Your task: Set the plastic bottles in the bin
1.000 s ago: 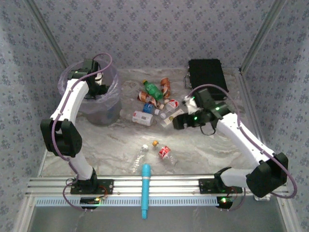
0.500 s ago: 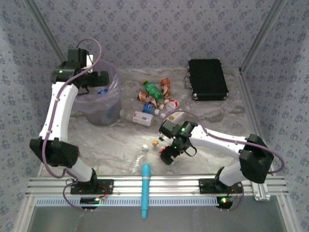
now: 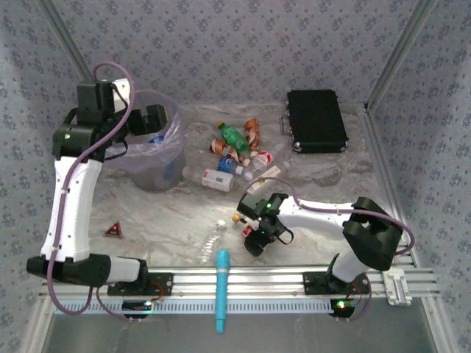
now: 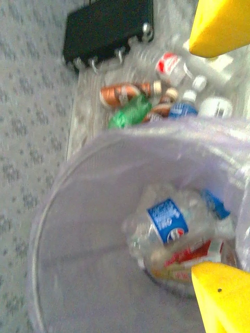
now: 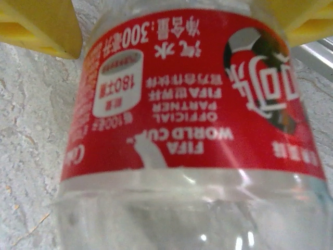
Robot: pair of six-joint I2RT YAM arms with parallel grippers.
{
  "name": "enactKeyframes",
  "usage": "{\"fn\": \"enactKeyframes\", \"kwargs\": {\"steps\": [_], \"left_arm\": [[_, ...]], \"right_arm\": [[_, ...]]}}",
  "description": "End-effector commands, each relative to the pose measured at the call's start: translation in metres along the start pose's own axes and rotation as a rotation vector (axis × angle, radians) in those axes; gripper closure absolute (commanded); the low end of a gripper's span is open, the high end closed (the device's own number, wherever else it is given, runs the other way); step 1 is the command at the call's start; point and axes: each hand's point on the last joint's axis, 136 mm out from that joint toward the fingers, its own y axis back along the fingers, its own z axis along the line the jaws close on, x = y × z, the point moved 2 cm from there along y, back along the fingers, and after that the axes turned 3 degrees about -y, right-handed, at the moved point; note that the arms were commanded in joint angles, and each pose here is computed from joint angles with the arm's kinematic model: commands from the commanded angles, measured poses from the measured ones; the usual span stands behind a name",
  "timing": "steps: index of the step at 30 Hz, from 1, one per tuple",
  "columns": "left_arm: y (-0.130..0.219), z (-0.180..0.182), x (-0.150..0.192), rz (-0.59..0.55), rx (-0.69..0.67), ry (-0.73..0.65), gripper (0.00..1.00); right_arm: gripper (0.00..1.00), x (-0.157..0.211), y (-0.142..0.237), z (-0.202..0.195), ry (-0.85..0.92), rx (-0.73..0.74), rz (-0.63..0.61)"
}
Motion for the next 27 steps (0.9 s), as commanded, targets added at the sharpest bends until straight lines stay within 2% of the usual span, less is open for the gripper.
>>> {"fn": "enactKeyframes", "kwargs": {"steps": [1,6,11,16,22,25,27], "left_arm": [[0.012,-0.025,-0.005,-0.044,0.158,0.047,0.0],[0.012,-0.035,-0.007,-0.054,0.232,0.087,0.0],[0.011,-0.047,-0.009,-0.065,0.306,0.115,0.0],[-0.001,-0.065,-0.001,-0.025,0.373,0.118,0.0],[-0.021,-0.101,0.01,0.027,0.522,0.131,0.0],[-0.028,-0.126,0.015,0.046,0.598,0.129,0.0],[-0.034,-0.143,0.02,0.064,0.645,0.129,0.0]], "right_arm": [[0.19,0.002,-0.002,-0.005,-0.017,0.014,-0.005],[0.27,0.001,0.009,-0.011,-0.048,0.004,-0.048],[0.3,-0.001,0.03,-0.02,-0.1,-0.015,-0.104],[0.32,-0.009,0.066,-0.035,-0.162,-0.027,-0.209],[0.35,-0.055,0.14,-0.073,-0.285,-0.141,-0.571],[0.34,-0.081,0.181,-0.083,-0.282,-0.176,-0.745],[0.34,-0.094,0.201,-0.086,-0.264,-0.167,-0.819]]}}
